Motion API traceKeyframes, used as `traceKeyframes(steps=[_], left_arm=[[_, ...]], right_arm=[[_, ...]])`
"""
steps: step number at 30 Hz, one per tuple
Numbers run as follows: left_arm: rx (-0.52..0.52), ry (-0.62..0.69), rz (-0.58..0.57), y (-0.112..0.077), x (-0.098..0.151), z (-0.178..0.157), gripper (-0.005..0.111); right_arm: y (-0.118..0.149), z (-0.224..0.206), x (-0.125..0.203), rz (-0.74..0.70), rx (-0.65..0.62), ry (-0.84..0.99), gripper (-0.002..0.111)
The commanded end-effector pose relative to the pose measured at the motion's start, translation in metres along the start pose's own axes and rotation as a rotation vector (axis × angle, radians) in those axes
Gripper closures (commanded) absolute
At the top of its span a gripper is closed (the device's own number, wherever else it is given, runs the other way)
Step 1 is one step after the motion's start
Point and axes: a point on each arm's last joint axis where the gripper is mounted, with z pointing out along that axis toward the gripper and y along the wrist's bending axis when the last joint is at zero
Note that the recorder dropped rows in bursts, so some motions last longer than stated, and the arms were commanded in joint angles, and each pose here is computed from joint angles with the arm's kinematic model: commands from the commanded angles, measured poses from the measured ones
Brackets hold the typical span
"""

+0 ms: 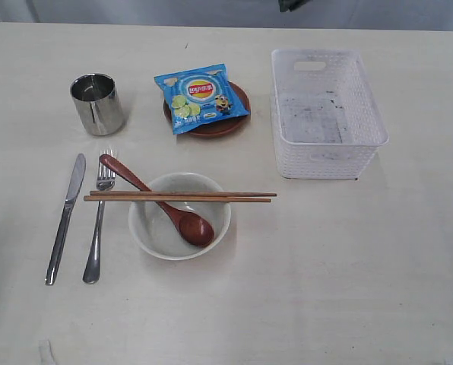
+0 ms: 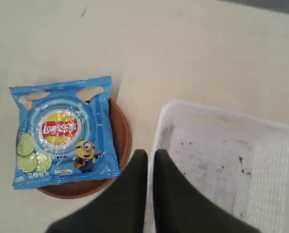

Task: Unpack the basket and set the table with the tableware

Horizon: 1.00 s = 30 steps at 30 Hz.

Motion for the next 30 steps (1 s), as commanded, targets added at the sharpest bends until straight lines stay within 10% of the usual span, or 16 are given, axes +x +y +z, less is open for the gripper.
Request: traceKeyframes(steps=[1,12,30], left_arm=[[0.006,0.0,-0.003,0.0,0.001,0.0,0.107],[0.006,0.0,-0.003,0.0,0.001,0.0,0.107],[0.006,0.0,-0.003,0.0,0.001,0.0,0.107]], right_arm=[[-0.001,-0.015,0.012,-0.041,-0.04,-0.099,0.108],[-0.008,-0.1,0.105,-0.091,-0.249,-0.576,0.108],[-0.047,-0.246,0.159,-0.027,-0.325,-1.026,0.108]])
